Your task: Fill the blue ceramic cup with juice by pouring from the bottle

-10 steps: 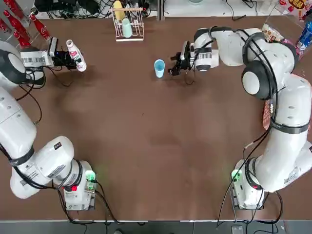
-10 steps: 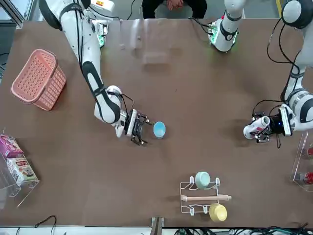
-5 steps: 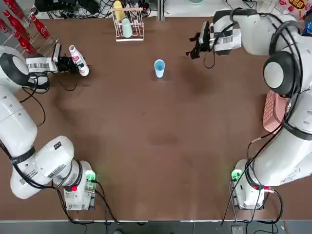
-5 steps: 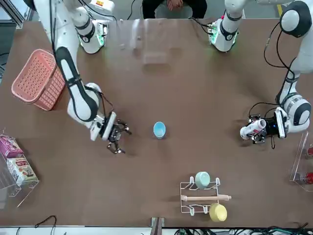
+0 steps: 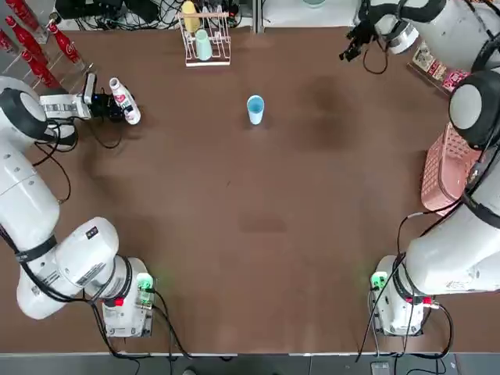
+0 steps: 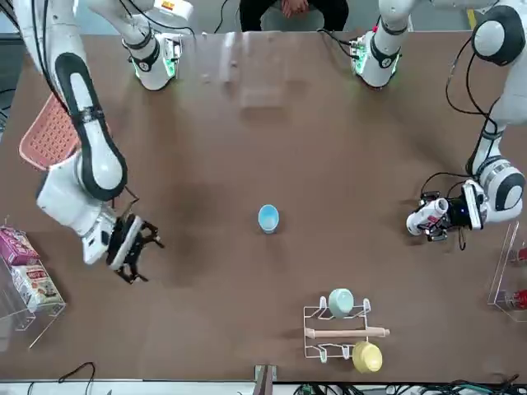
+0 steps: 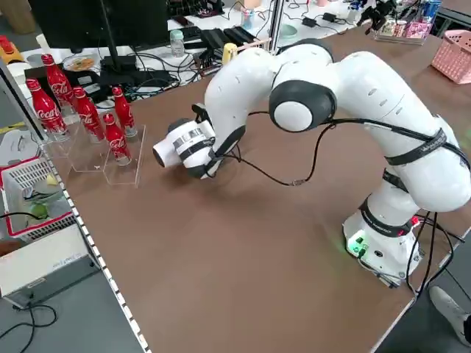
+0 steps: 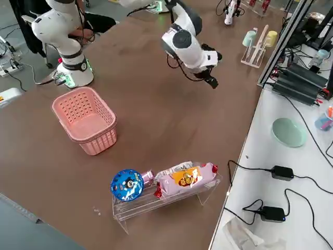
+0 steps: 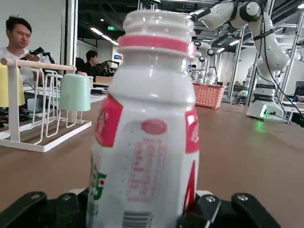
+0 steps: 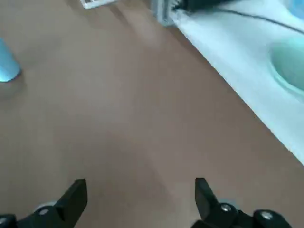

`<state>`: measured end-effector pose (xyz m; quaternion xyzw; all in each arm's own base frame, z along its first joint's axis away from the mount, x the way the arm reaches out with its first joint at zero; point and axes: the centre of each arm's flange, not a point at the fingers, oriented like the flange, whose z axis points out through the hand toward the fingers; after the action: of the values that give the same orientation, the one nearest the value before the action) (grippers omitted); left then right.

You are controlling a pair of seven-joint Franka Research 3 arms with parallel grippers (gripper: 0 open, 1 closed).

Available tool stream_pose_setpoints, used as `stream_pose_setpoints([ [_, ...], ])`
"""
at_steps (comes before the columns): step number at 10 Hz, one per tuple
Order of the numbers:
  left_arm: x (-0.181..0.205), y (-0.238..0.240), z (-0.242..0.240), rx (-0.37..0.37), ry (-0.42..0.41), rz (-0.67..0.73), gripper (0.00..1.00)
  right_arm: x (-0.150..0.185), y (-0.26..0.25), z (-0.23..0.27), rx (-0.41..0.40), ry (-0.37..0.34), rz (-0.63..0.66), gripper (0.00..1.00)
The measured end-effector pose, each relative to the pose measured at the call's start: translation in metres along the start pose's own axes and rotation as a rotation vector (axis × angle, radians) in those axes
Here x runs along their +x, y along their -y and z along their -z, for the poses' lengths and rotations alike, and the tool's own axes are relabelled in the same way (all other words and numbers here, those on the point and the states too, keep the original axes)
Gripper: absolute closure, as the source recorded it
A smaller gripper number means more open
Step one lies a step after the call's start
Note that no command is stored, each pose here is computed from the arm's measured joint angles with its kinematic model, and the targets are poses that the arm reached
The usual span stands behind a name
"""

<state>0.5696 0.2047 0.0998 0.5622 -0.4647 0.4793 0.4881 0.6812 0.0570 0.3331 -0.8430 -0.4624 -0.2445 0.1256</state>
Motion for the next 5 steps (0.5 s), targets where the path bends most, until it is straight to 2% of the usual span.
stream_pose_setpoints([
  [2,-0.006,-0.002,0.004,0.005,-0.003,0.007,0.48,0.004,-0.029,0.034,-0.107,0.099,-0.227,0.0],
  [4,-0.007,-0.003,0.004,0.006,-0.005,0.008,0.46,0.014,-0.052,0.074,-0.21,0.163,-0.486,0.0],
  [5,-0.006,-0.002,0.004,0.006,-0.004,0.007,0.42,0.02,-0.064,0.101,-0.253,0.195,-0.608,0.0],
])
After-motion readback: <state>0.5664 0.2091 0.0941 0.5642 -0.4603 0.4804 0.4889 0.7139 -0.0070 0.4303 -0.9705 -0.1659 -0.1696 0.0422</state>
